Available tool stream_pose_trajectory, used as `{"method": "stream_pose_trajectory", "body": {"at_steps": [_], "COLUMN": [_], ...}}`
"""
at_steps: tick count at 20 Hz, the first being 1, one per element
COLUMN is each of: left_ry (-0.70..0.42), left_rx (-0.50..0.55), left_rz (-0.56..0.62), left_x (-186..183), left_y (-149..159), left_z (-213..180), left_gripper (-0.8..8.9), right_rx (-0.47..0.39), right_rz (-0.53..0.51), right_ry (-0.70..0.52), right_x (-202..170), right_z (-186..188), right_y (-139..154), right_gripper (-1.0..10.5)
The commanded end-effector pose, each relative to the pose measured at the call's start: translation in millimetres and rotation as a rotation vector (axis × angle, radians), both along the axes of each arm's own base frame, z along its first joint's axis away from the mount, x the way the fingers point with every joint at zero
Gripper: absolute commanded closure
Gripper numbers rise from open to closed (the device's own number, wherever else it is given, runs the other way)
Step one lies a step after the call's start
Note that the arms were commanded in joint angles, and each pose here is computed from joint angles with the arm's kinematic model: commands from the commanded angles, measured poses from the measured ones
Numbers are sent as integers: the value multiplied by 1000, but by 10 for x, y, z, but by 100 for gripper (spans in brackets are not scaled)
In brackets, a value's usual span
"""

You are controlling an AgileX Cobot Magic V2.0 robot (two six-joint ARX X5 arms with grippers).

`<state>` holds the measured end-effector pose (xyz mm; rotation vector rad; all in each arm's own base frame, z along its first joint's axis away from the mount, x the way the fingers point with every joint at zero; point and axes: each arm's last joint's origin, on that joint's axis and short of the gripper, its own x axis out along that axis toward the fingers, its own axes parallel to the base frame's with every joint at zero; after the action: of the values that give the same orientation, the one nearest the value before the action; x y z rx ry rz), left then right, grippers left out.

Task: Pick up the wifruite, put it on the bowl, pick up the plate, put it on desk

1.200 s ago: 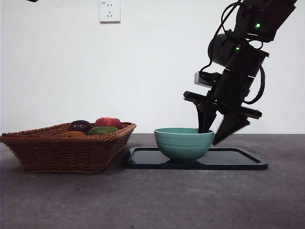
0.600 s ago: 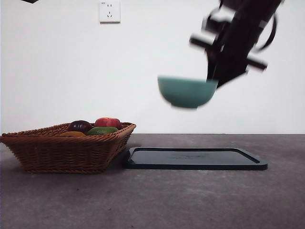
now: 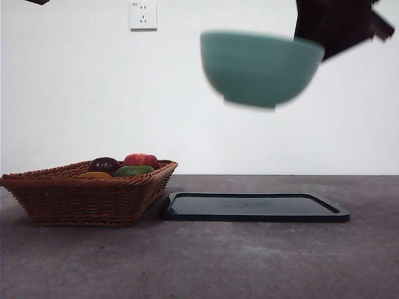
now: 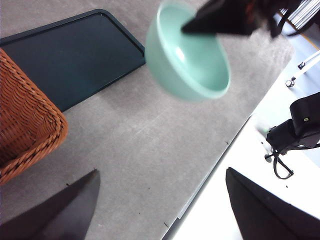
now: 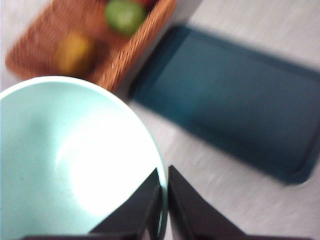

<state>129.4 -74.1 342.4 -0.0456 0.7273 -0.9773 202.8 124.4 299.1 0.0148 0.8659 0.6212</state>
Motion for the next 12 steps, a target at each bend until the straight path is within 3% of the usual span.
{"method": "stream_pose_trajectory", "body": {"at_steps": [1,6,12], "left_ry": [-25,-24,-24], "left_rx": [-6,-5,-5], "left_rz": [-16,-16,-16], "left_x": [2,1,1], "left_y": [-11,-10,-10], "left_z": [49,48,48], "left_gripper": [411,411,411], "right_rx": [-1,-15,-76], "right_rz": [-2,1,17], "right_ry": [41,73,145], "right_x": [-9,-50,21], "right_z": [-221,-718,-1053], "right_y": [68,147,264], "right_gripper": [942,942,942]}}
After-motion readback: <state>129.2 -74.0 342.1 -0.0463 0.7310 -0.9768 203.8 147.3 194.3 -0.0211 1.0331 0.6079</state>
